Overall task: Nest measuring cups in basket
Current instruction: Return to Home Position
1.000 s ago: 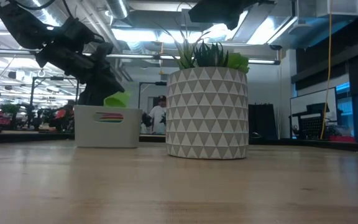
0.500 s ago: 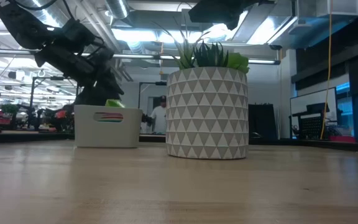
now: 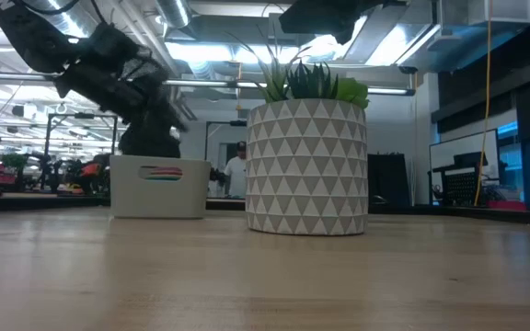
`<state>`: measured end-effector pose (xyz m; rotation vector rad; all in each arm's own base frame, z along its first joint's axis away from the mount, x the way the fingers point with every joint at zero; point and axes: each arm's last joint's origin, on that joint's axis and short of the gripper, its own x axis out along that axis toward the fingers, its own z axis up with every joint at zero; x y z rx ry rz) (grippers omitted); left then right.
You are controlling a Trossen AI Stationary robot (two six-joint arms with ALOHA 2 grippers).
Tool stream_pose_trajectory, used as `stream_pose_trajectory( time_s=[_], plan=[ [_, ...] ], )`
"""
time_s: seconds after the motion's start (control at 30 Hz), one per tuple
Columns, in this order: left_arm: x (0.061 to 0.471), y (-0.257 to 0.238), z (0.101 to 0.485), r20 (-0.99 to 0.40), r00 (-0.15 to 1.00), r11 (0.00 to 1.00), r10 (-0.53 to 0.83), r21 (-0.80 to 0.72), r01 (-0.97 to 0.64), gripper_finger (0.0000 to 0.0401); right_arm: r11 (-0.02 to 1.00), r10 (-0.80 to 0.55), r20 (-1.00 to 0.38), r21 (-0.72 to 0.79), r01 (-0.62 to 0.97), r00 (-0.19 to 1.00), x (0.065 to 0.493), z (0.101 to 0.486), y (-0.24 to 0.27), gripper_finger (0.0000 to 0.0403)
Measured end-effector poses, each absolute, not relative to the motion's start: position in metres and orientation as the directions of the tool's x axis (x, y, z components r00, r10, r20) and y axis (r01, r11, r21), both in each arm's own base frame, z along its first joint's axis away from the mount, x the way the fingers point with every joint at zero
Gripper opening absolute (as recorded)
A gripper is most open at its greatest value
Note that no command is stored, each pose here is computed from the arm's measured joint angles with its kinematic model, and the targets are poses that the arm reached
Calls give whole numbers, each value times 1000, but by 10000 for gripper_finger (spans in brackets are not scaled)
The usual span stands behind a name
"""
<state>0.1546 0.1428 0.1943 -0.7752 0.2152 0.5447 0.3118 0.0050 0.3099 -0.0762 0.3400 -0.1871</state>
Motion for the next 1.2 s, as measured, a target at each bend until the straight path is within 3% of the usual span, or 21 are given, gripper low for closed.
stream_pose_trajectory(
  time_s=[0.17, 0.3, 0.67, 0.9, 1.2],
  plan=[
    [170, 134, 217, -148, 938, 741, 314, -580, -340, 135, 980, -195, -269, -91, 176, 943, 314, 315, 5, 118],
    [183, 118, 233, 5, 961, 850, 278, -468, -243, 135, 980, -194, -210, -79, 181, 958, 315, 321, 5, 118],
    [188, 75, 263, 207, 926, 932, 315, -249, -261, 132, 985, -166, -191, -69, 156, 967, 315, 327, 6, 109],
    [159, 53, 284, 252, 919, 947, 303, -191, -260, 100, 996, -76, -187, -55, 67, 979, 316, 344, 9, 56],
    [121, 32, 283, 153, 921, 932, 358, -127, -341, 33, 995, -65, -248, -87, 45, 967, 289, 371, 8, 5]
  ],
)
